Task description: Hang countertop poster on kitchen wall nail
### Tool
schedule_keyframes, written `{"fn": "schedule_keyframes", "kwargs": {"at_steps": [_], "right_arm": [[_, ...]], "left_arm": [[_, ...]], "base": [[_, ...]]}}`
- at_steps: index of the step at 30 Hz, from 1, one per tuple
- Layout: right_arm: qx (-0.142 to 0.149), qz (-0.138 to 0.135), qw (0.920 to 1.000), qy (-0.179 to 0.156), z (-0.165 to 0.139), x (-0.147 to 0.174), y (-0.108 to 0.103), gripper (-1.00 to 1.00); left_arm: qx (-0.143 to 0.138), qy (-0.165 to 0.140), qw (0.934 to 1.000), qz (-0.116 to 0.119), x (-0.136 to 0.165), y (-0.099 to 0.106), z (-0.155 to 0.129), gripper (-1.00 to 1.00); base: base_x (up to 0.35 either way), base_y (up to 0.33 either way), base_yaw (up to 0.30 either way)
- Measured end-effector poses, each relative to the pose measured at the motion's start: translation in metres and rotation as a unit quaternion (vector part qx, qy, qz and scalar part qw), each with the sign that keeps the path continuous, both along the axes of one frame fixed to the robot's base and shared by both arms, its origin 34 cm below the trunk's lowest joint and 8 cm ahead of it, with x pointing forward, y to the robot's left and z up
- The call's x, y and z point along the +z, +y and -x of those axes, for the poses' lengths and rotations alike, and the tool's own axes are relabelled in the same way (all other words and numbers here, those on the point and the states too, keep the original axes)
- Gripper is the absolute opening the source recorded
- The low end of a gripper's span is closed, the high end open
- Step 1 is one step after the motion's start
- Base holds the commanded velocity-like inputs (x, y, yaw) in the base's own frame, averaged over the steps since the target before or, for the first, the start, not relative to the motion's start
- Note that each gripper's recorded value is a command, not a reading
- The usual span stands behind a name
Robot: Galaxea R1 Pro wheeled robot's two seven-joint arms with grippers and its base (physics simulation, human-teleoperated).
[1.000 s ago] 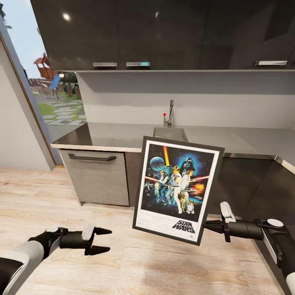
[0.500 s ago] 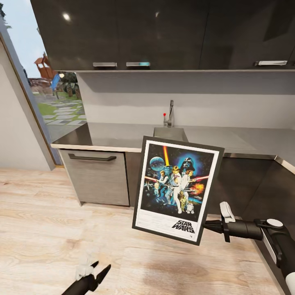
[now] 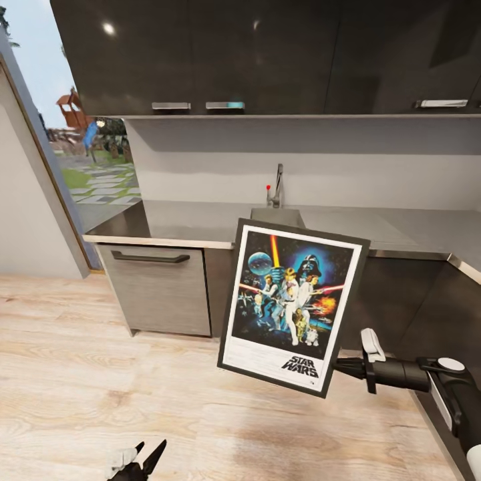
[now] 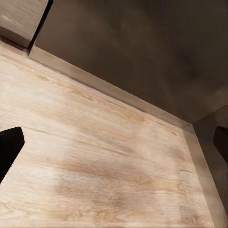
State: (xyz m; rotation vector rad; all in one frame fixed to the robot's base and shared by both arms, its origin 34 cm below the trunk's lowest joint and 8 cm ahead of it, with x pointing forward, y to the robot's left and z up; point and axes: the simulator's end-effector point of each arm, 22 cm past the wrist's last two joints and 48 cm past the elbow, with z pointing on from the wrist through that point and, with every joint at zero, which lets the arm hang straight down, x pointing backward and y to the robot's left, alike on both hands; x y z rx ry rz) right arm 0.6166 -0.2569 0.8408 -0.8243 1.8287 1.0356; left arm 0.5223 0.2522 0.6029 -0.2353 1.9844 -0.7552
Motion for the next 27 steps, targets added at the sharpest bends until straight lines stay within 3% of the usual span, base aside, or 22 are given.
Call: {"fn": "schedule_keyframes", "kwargs": {"at_steps": [6, 17, 27], "right_arm": [[-0.012, -0.005, 0.9999, -0.004, -0.003, 0.009, -0.007, -1.00], [-0.014, -0.009, 0.9999, -0.005, -0.005, 0.027, -0.004, -1.00], [-0.038, 0.000, 0.9993, -0.006, -0.013, 0.038, -0.009, -1.00]], "left_arm": [[0.005, -0.001, 0.9999, -0.013, 0.006, 0.020, -0.001, 1.00], [0.017, 0.008, 0.9996, -0.023, 0.020, 0.029, -0.002, 1.00], [0.021, 0.012, 0.9994, -0.026, 0.033, 0.030, -0.001, 1.00]], "base": [[0.000, 0.000, 0.000], [0.000, 0.000, 0.000], [0.000, 0.000, 0.000]]}}
